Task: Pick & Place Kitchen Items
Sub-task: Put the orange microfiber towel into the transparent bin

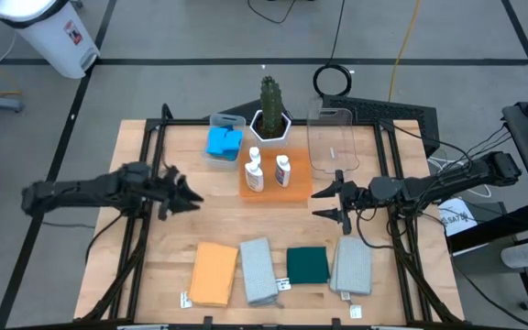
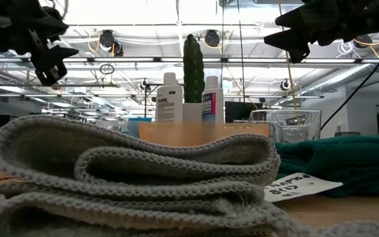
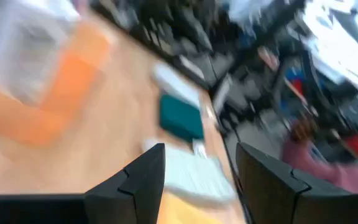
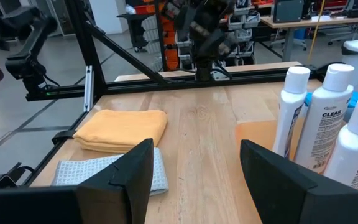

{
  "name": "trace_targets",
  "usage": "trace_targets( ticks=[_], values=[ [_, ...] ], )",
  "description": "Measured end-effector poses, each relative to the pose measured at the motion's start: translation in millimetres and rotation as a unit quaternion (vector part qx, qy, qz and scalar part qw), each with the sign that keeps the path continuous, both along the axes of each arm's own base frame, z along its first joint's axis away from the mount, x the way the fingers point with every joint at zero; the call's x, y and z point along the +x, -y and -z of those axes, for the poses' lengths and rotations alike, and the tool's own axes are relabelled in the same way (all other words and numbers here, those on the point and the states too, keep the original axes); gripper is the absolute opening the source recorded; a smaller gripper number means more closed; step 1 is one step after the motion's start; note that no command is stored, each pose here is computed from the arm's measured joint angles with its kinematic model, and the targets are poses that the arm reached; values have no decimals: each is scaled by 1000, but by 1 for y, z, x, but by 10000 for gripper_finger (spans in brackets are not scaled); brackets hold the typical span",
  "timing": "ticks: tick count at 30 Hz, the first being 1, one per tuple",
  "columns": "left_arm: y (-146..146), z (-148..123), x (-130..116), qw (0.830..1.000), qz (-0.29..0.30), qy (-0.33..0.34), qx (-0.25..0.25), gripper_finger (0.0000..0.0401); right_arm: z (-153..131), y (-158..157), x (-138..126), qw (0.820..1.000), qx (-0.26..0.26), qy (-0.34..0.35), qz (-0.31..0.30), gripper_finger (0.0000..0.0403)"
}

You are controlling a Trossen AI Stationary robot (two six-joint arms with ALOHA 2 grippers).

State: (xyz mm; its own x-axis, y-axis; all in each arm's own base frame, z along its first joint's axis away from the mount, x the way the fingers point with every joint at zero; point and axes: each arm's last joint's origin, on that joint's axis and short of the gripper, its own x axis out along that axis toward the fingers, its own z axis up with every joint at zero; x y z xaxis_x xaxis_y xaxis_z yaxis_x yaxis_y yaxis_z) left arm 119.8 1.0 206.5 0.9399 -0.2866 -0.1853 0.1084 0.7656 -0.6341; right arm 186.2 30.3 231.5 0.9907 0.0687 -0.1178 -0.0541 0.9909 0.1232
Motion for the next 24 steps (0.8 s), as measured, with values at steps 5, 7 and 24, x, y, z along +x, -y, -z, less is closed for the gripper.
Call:
trace_targets(
  ticks=[5,7,24],
  values=[
    [19,7,31,995,86,-53,-9,212,0,0,0,1000,0,0,0,210],
    [28,0,44,991,108,-74,-9,228,0,0,0,1000,0,0,0,210],
    [83,-4,113,891,217,-344,201,312,0,0,0,1000,4,1,0,210]
  ],
)
